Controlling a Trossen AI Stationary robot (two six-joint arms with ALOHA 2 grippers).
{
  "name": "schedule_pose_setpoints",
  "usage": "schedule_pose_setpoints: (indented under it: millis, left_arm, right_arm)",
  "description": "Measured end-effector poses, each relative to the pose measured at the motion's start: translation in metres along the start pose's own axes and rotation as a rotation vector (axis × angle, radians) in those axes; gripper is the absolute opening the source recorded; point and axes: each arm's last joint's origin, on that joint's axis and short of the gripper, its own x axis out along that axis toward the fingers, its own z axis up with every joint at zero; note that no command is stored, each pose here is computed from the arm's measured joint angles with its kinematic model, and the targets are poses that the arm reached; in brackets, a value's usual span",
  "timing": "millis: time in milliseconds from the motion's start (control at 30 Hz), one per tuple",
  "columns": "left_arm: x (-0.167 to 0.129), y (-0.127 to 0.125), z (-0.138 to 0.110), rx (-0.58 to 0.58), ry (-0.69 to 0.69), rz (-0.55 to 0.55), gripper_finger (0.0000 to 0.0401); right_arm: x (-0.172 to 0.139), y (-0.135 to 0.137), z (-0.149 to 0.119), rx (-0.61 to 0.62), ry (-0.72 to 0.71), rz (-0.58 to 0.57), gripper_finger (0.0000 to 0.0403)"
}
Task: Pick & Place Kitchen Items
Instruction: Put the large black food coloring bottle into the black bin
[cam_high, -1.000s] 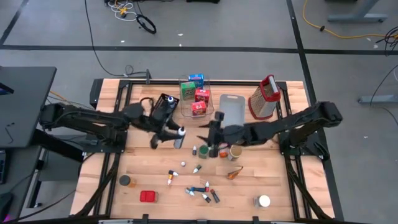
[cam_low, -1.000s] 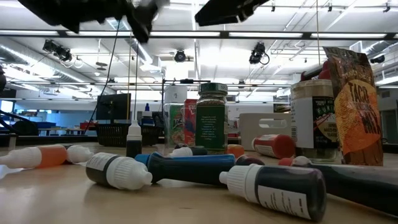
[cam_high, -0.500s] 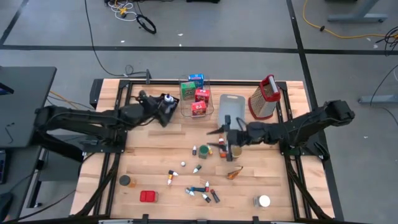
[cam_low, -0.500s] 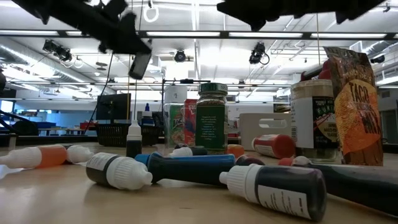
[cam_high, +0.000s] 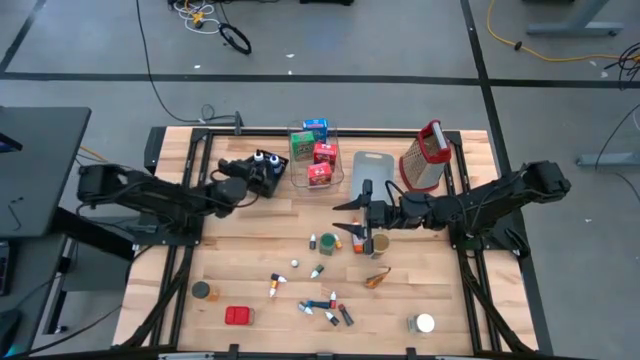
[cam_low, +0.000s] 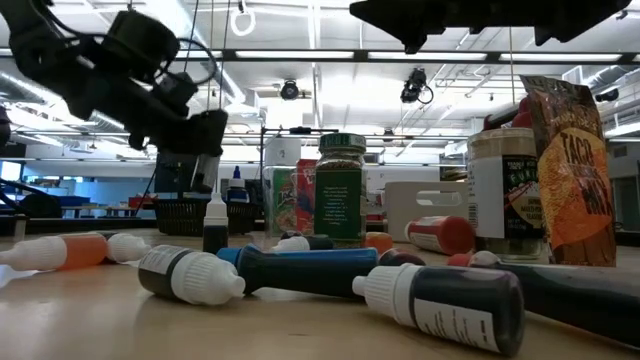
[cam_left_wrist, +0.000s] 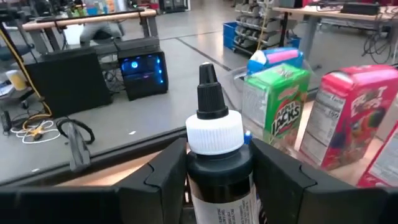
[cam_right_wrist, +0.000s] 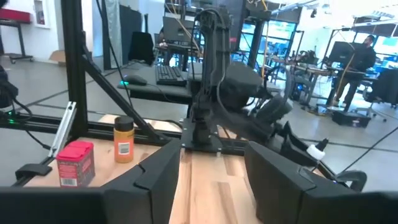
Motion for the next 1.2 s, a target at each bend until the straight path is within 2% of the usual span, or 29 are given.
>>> schedule_pose_setpoints:
  millis: [333,533,667,967,1200]
  left_arm:
    - [0.029,0.001,-0.038,0.033,0.071,0.085,0.0176]
    - [0.038,0.0,-0.053,-0.051,0.07,0.107,0.0177]
    - [0.039,0.0,-0.057,-0.09,0.077,0.126,0.0188]
    - [0.038,-0.001,-0.06,-0.057,0.104,0.092,0.0213]
    - [0.036,-0.003,-0.06,-0.055,0.104,0.079,0.0213]
  right_arm:
    - [0.0,0.0,0.0,0.0,-0.002,-0.001,0.0192]
    - [0.0,0.0,0.0,0.0,-0.002,-0.001,0.0192]
    - [0.0,0.0,0.0,0.0,-0.002,-0.001,0.0192]
    - [0.0,0.0,0.0,-0.001,-0.001,-0.001,0.0192]
    - [0.0,0.0,0.0,-0.001,-0.001,-0.001,0.0192]
